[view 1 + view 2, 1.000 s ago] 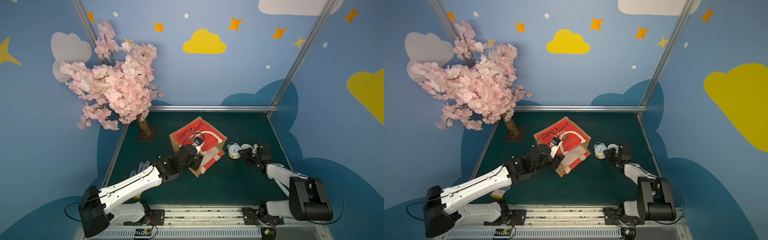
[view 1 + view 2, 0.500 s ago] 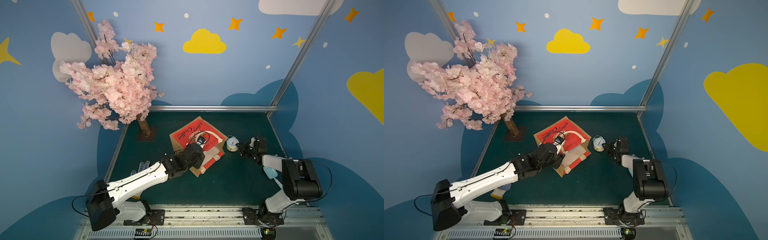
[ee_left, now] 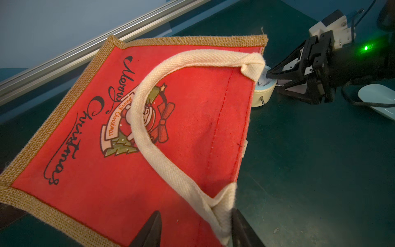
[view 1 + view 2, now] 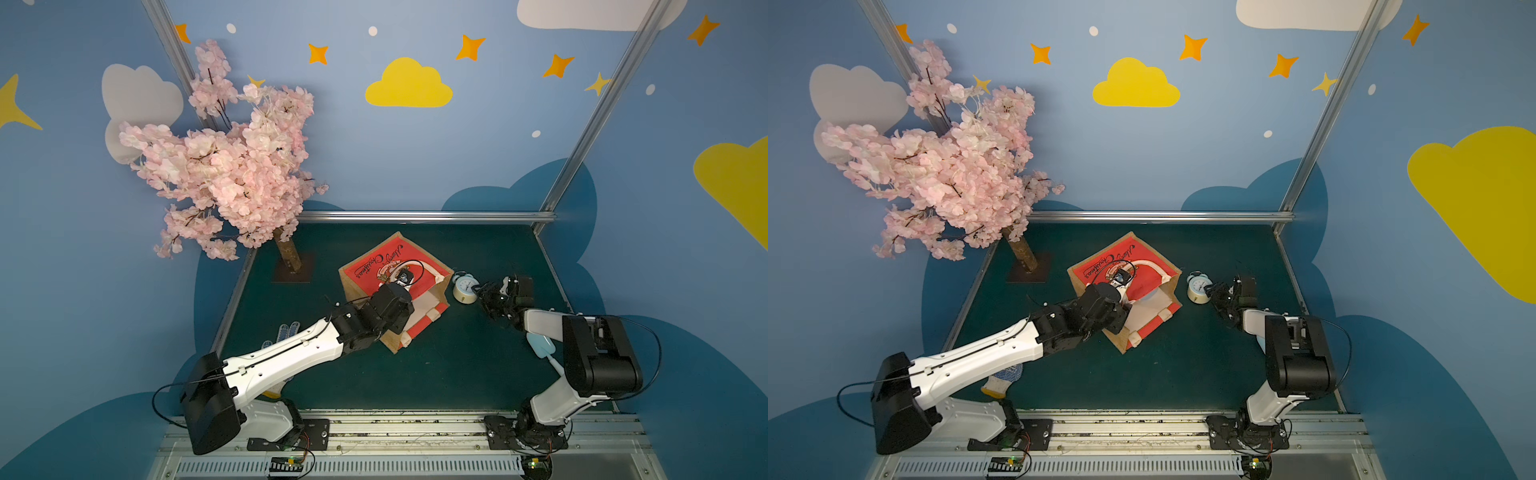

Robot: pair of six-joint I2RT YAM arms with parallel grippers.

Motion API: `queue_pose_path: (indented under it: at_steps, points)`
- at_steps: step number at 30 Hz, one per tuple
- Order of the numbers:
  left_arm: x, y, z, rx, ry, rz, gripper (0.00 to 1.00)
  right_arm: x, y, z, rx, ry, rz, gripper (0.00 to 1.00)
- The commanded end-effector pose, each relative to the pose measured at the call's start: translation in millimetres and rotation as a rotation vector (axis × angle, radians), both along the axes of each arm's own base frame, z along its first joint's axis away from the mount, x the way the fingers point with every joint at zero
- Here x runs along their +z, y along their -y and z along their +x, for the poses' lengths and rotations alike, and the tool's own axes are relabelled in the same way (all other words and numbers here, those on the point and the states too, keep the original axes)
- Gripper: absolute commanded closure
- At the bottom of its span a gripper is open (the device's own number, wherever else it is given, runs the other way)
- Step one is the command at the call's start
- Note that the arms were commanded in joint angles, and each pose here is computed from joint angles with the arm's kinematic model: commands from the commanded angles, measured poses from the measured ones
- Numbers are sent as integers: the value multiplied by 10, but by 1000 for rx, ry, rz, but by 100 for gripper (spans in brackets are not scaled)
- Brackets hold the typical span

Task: Take the alarm clock out of the canvas bag
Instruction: Place the alarm at the center of the board, then pick up the canvas bag from the center of the board.

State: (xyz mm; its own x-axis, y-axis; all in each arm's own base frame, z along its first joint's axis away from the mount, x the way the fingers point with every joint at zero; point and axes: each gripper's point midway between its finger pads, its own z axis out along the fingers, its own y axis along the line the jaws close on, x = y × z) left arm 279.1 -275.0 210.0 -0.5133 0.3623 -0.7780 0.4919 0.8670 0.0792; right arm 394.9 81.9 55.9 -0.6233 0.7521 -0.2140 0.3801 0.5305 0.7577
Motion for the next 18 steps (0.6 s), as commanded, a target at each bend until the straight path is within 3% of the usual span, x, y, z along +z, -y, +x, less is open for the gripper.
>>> queue_pose_path:
  at_steps: [1,11,18]
  points:
    - [75,-54,10,27,14,-8,47,148,4,-35,4,31,-1,38]
    - [149,-87,-27,35,16,-42,47,561,-106,-307,49,116,-21,34]
    - [22,-73,-15,37,-14,0,49,669,-344,-586,135,122,-39,34]
